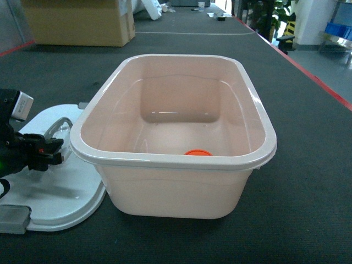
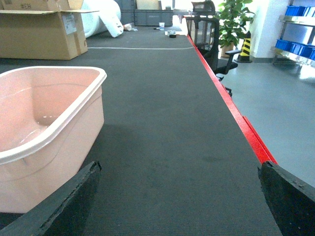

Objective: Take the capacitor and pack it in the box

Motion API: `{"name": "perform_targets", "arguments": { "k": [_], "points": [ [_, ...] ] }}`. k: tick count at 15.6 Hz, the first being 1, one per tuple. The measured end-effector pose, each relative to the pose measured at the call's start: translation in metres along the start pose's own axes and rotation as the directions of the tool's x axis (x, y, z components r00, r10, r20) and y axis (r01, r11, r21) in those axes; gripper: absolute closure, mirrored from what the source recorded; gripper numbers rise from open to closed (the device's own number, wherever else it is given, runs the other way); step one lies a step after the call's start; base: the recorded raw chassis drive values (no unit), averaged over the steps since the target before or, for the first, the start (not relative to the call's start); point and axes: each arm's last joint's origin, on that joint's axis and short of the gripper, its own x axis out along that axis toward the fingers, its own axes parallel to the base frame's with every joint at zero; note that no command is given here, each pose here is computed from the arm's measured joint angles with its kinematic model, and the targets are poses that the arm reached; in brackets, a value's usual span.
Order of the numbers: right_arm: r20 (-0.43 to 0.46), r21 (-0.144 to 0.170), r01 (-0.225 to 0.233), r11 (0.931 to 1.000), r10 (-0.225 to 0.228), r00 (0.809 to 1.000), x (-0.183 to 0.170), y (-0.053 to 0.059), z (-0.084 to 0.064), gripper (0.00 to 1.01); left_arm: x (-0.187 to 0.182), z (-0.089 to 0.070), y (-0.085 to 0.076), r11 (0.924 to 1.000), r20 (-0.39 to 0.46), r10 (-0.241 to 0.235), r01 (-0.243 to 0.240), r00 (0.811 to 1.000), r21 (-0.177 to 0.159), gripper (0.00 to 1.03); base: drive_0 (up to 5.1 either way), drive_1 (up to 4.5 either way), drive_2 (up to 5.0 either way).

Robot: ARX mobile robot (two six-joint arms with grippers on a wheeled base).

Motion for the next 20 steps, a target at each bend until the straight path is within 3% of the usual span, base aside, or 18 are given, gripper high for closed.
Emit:
{"name": "perform_targets", "arguments": {
  "k": [1, 4, 5, 6, 7, 8, 9, 11, 12, 13, 15, 16, 18, 20],
  "points": [
    [0.000, 0.000, 0.000, 1.0000, 0.000, 1.000, 0.000, 0.000, 0.000, 0.03, 0.000, 0.000, -0.002, 1.0000, 0.000, 0.005, -0.005, 1.000, 0.005, 1.02, 0.0, 0.00, 0.0],
    [0.000, 0.000, 0.000, 1.0000, 0.000, 1.000, 0.000, 0.000, 0.000, 0.03, 0.000, 0.000, -0.001, 0.9997, 0.003, 0.015, -0.015, 1.000, 0.020, 1.01, 0.0, 0.00, 0.0],
    [0.000, 0.000, 0.000, 1.0000, 0.000, 1.000, 0.000, 0.000, 0.000, 0.03, -0.002, 0.001, 0.004, 0.9989, -0.004, 0.043, -0.043, 0.999, 0.018, 1.01, 0.0, 0.00, 0.0],
    [0.000, 0.000, 0.000, 1.0000, 0.000, 1.000, 0.000, 0.000, 0.000, 0.03, -0.005, 0.006, 0.016, 0.9940, -0.014, 0.106, -0.105, 0.994, 0.030, 1.01, 0.0, 0.00, 0.0],
    [0.000, 0.000, 0.000, 1.0000, 0.000, 1.000, 0.000, 0.000, 0.000, 0.03, -0.009, 0.019, 0.033, 0.9839, -0.004, 0.177, -0.177, 0.984, 0.024, 1.01, 0.0, 0.00, 0.0],
    [0.000, 0.000, 0.000, 1.0000, 0.000, 1.000, 0.000, 0.000, 0.000, 0.03, -0.018, 0.038, 0.052, 0.9652, 0.037, 0.259, -0.260, 0.965, 0.026, 1.01, 0.0, 0.00, 0.0],
    [0.000, 0.000, 0.000, 1.0000, 0.000, 1.000, 0.000, 0.000, 0.000, 0.03, -0.024, 0.052, 0.060, 0.9548, 0.069, 0.294, -0.296, 0.953, 0.025, 1.01, 0.0, 0.00, 0.0],
    [0.000, 0.000, 0.000, 1.0000, 0.000, 1.000, 0.000, 0.000, 0.000, 0.03, -0.043, 0.092, 0.069, 0.9215, 0.162, 0.381, -0.388, 0.910, 0.014, 1.01, 0.0, 0.00, 0.0],
    [0.000, 0.000, 0.000, 1.0000, 0.000, 1.000, 0.000, 0.000, 0.000, 0.03, -0.050, 0.113, 0.058, 0.9167, 0.207, 0.391, -0.400, 0.897, 0.000, 1.01, 0.0, 0.00, 0.0],
    [0.000, 0.000, 0.000, 1.0000, 0.000, 1.000, 0.000, 0.000, 0.000, 0.03, -0.053, 0.135, 0.033, 0.9239, 0.246, 0.374, -0.382, 0.894, -0.016, 1.01, 0.0, 0.00, 0.0],
    [0.000, 0.000, 0.000, 1.0000, 0.000, 1.000, 0.000, 0.000, 0.000, 0.03, -0.060, 0.163, -0.028, 0.9463, 0.283, 0.322, -0.317, 0.904, -0.064, 1.01, 0.0, 0.00, 0.0],
    [0.000, 0.000, 0.000, 1.0000, 0.000, 1.000, 0.000, 0.000, 0.000, 0.03, -0.061, 0.171, -0.052, 0.9495, 0.294, 0.314, -0.303, 0.903, -0.083, 1.01, 0.0, 0.00, 0.0],
    [0.000, 0.000, 0.000, 1.0000, 0.000, 1.000, 0.000, 0.000, 0.000, 0.03, -0.059, 0.172, -0.085, 0.9563, 0.255, 0.292, -0.277, 0.922, -0.093, 1.01, 0.0, 0.00, 0.0],
    [0.000, 0.000, 0.000, 1.0000, 0.000, 1.000, 0.000, 0.000, 0.000, 0.03, -0.058, 0.163, -0.125, 0.9627, 0.200, 0.271, -0.263, 0.942, -0.064, 1.01, 0.0, 0.00, 0.0]
  ]
}}
